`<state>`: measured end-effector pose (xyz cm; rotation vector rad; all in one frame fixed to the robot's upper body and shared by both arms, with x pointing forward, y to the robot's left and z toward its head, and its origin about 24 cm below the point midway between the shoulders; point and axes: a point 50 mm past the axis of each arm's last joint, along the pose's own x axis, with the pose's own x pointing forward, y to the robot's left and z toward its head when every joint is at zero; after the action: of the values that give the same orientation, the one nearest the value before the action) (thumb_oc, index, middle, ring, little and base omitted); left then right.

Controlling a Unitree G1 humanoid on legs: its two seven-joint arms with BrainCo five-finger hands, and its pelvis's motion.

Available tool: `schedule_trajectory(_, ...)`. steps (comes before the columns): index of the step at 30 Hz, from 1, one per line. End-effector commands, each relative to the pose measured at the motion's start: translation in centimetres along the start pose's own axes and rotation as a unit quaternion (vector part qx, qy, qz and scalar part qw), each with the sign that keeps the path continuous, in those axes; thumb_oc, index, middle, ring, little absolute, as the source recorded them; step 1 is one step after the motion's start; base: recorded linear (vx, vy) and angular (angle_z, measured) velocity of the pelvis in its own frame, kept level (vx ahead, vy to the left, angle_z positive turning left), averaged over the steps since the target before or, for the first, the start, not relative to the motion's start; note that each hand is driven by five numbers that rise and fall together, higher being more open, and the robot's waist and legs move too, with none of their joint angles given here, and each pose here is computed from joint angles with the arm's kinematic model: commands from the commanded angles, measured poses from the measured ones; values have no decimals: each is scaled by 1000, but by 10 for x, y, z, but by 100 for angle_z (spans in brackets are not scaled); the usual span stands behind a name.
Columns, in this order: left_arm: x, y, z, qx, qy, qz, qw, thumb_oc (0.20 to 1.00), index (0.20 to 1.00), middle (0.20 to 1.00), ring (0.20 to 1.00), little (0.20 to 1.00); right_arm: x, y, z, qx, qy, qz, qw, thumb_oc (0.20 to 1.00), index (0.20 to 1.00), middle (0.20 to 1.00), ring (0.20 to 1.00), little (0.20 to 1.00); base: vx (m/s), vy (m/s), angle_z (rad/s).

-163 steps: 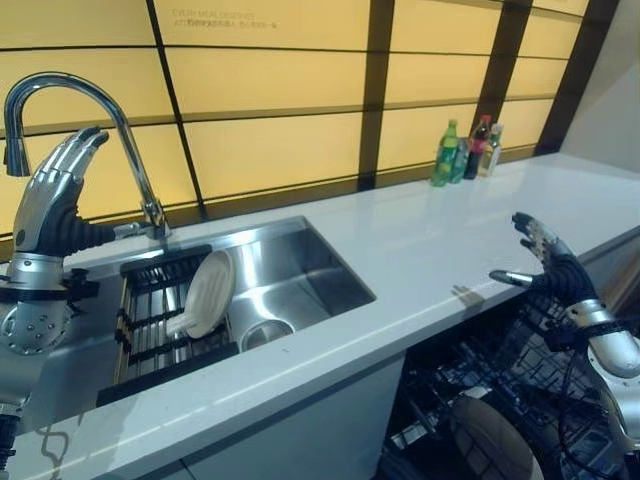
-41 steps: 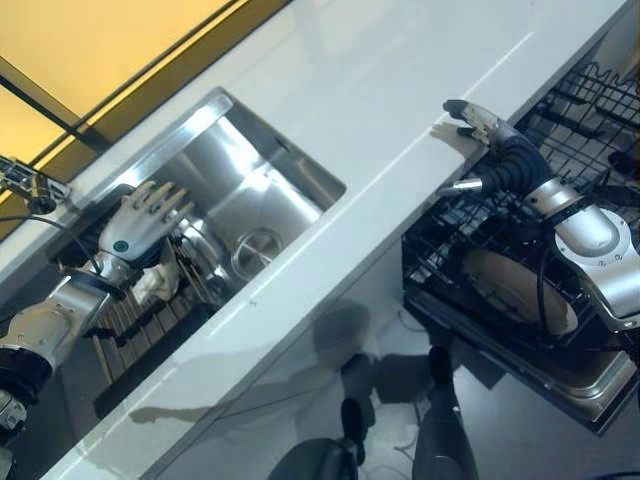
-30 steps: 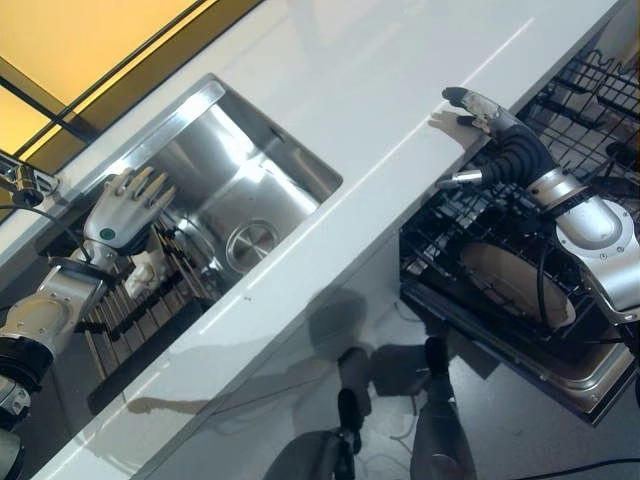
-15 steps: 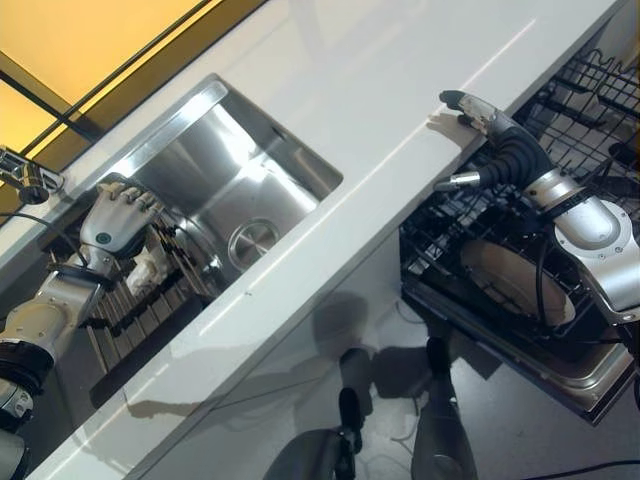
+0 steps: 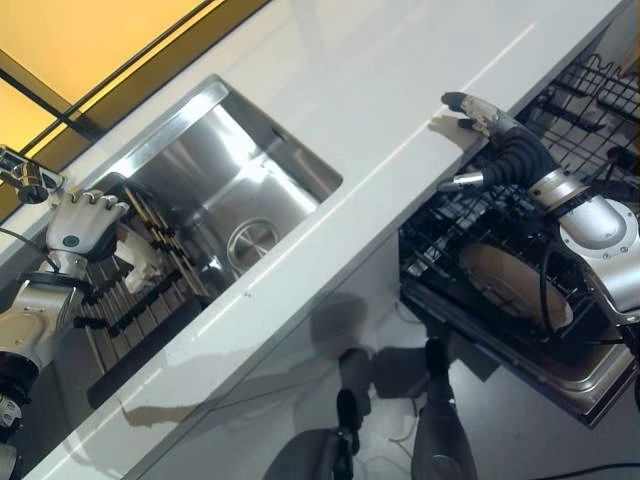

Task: Pick up plates and place into dishwasher.

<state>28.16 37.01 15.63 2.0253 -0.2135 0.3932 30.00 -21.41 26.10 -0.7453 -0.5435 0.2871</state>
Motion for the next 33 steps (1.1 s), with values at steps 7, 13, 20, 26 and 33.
schedule_trajectory(7,-19,9,-40,5,117,67,991,200,200,200,200,200,-18,-5,4,21,-22,-19,999,1000,1000,1000,1000,1000,27,-71,1)
schedule_trajectory(13,-25,14,-44,-44,176,125,975,200,200,200,200,200,-24,1,-1,42,-16,-27,999,1000,1000,1000,1000,1000,25,-100,2)
schedule_trajectory(20,-29,23,-39,-70,173,175,967,200,200,200,200,200,-39,7,-11,70,-8,-41,997,1000,1000,1000,1000,1000,28,-128,0)
schedule_trajectory(26,-35,31,-49,-88,196,203,955,200,200,200,200,200,-50,13,-14,98,-12,-45,994,1000,1000,1000,1000,1000,19,-122,6)
schedule_trajectory(33,-30,52,-36,-212,173,285,919,200,200,200,200,200,-49,18,6,126,-98,-72,985,1000,1000,1000,1000,1000,-14,-170,6)
